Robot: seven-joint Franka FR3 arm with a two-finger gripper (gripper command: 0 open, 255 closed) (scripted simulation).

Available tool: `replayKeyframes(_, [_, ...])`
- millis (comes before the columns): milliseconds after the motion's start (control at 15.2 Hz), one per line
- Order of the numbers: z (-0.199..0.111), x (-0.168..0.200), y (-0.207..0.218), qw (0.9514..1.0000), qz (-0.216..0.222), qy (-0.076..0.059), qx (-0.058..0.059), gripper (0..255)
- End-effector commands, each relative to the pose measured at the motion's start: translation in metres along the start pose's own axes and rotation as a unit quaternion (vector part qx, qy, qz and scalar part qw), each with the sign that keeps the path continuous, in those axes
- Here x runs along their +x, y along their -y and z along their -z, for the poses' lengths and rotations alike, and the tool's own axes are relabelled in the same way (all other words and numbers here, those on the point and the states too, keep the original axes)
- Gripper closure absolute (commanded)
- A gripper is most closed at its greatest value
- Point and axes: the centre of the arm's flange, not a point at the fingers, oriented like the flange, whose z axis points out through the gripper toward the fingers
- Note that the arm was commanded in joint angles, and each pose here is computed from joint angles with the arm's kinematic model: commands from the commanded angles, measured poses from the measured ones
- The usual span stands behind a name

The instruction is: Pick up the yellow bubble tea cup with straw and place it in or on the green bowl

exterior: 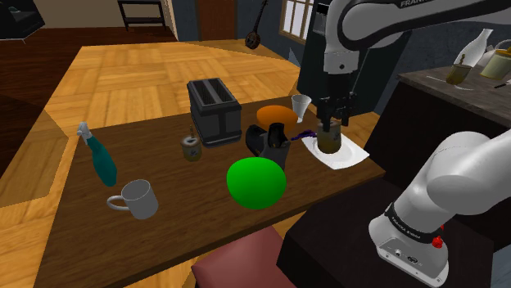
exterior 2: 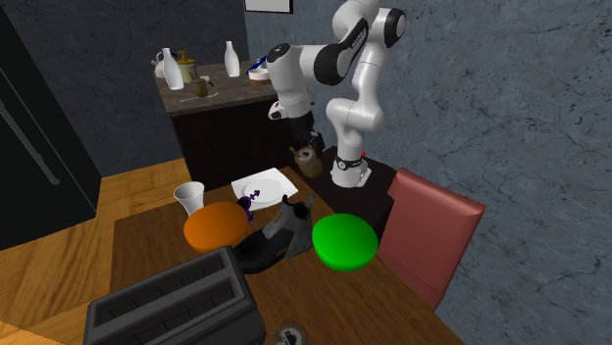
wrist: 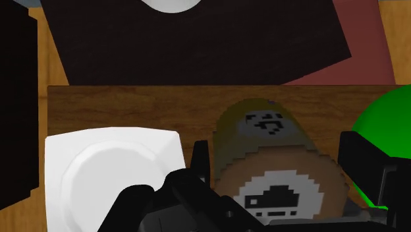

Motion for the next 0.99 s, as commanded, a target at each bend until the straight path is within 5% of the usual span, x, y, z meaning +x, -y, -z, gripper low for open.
replayKeyframes(0, [0.002,0.000,0.025,1.0000,0.000,0.000,0.000,255])
replayKeyframes(924, [0.017,0.013,0.209,1.0000,0.000,0.000,0.000,255])
